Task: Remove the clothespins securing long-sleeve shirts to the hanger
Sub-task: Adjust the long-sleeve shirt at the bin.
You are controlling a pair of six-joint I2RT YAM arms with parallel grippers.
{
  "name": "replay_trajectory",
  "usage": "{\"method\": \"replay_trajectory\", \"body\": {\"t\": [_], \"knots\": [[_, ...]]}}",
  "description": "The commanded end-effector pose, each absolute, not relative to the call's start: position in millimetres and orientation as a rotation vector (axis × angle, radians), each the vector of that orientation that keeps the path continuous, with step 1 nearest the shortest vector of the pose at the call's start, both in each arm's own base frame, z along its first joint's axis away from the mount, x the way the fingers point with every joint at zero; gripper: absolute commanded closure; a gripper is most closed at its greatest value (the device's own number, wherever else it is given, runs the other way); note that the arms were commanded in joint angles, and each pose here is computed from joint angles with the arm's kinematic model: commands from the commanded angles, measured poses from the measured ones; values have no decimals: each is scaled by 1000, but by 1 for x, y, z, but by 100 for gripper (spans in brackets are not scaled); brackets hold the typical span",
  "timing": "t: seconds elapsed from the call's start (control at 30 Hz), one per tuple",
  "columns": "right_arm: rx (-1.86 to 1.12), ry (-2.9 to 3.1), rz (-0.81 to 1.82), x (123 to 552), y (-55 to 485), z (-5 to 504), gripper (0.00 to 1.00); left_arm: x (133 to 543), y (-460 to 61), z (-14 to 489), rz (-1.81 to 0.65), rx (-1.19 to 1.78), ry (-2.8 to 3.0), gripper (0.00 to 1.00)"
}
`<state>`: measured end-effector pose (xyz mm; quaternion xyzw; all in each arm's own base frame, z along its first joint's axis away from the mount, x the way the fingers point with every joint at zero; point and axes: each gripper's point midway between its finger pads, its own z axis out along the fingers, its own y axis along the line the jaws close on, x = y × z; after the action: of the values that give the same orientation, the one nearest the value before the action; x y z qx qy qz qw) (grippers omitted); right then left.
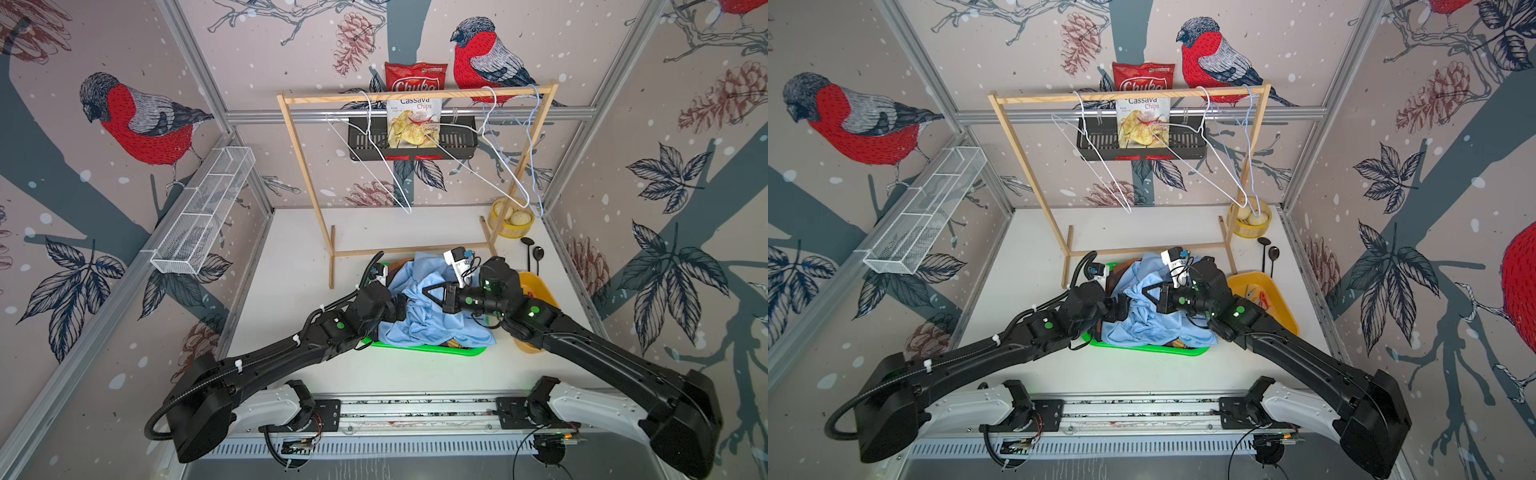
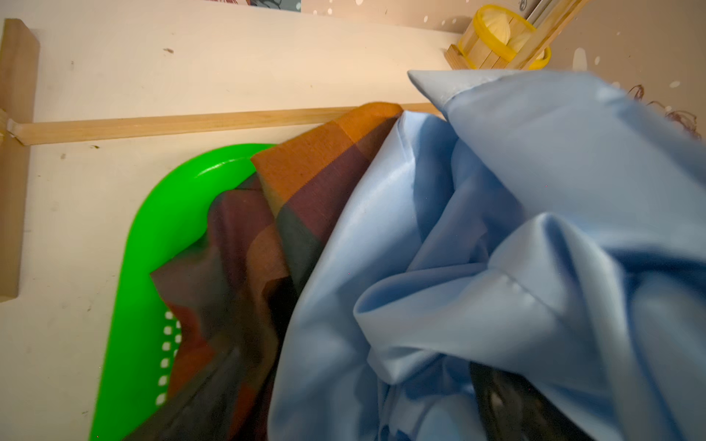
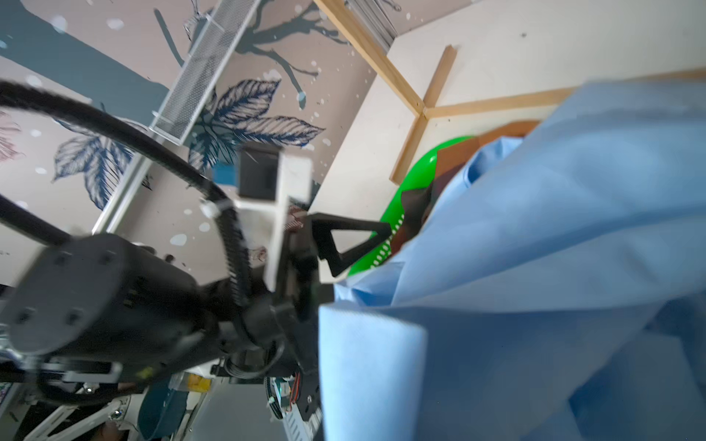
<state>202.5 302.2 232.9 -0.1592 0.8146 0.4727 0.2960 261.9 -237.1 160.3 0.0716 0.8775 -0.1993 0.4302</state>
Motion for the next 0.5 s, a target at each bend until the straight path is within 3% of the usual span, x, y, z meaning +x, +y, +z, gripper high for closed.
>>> {"method": "replay_trajectory", "body": {"t": [0.0, 0.27, 0.4, 0.47], "knots": [[-304, 2289, 1102, 213, 289, 185, 100, 255, -216, 161, -433, 139, 2191, 8], [-206, 2504, 883, 248, 281, 74, 100, 244, -186, 171, -359, 127, 2168, 8], [-174, 2600, 830, 254, 280, 29, 99, 250, -200, 189, -387, 194, 2128, 8], [-172, 2648, 778, 253, 277, 11, 93, 254, -218, 196, -436, 245, 2116, 8]]}}
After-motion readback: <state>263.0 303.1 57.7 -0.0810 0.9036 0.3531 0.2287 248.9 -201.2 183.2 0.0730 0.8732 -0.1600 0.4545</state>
